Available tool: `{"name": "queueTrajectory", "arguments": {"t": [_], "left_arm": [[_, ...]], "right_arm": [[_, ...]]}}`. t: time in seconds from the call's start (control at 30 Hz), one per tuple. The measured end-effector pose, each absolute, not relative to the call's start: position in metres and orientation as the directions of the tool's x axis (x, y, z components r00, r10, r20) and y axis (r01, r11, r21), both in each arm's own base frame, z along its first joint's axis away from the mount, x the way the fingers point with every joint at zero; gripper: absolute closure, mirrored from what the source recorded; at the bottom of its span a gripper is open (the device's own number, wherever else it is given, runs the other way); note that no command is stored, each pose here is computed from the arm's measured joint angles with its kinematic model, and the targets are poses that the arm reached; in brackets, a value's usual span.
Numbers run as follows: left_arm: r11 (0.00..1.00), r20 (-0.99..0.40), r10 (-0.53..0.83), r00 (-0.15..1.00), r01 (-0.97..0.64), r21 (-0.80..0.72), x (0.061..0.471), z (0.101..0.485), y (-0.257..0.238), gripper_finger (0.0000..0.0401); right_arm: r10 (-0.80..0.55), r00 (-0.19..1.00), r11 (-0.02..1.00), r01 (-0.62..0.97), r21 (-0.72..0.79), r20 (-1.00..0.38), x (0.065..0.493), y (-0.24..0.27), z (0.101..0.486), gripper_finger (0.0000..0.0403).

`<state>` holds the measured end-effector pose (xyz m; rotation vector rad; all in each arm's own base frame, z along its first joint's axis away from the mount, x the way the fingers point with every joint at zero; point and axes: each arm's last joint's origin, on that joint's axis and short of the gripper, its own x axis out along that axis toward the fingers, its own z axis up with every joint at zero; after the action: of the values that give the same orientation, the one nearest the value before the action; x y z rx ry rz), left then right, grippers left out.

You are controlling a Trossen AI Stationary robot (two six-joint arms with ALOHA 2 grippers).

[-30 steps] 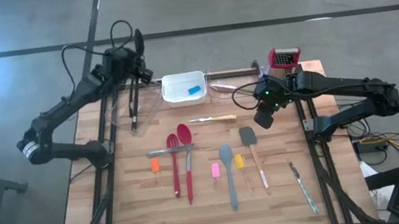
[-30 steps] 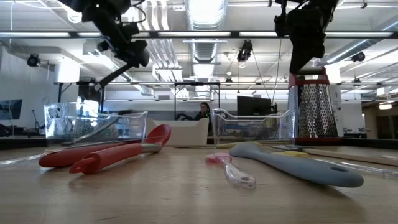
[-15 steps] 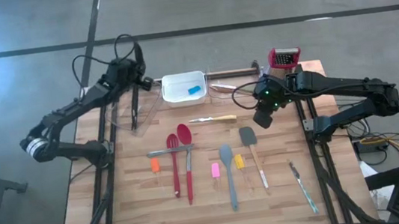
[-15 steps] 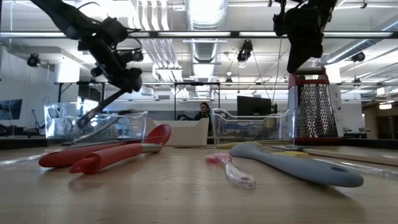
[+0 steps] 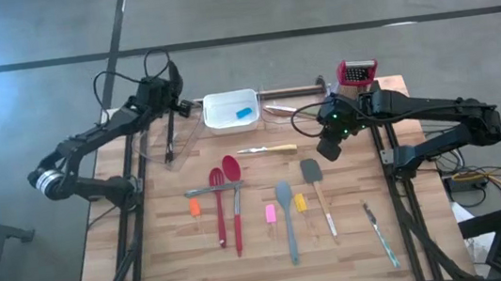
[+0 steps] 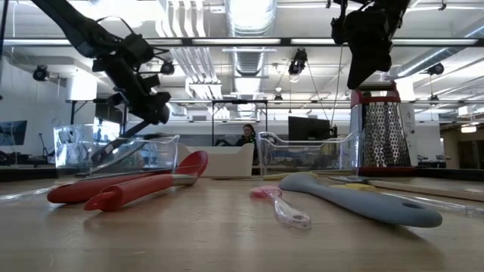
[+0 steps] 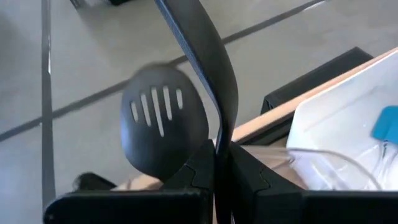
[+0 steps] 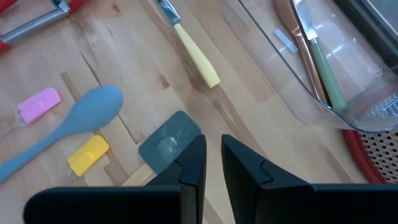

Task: Pick & Place Kitchen Items
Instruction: Put the black serving spoon into the left transparent bin, then put the orange spatula into the white bin

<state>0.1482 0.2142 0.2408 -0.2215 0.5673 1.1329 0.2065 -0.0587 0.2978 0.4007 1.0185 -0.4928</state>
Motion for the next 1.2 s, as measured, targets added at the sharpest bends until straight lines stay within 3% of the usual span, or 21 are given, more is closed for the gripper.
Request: {"name": "queueTrajectory", "arguments": {"t": [0.67,0.97,1.2], "left_arm": [[0.388,-0.6,0.758,0.258,-0.917,0.095,0.149,0.207,0.221,0.0378],[0.403,-0.608,0.752,0.255,-0.907,0.119,0.148,0.204,0.221,0.0272],[0.415,-0.604,0.754,0.256,-0.9,0.136,0.147,0.205,0.219,0.024]], "right_arm": [[-0.208,0.45,0.826,0.557,0.091,-0.868,0.208,-0.059,0.298,0.036],[-0.208,0.45,0.826,0.557,0.091,-0.868,0.208,-0.059,0.298,0.036],[-0.208,0.45,0.826,0.557,0.091,-0.868,0.208,-0.059,0.298,0.036]]}}
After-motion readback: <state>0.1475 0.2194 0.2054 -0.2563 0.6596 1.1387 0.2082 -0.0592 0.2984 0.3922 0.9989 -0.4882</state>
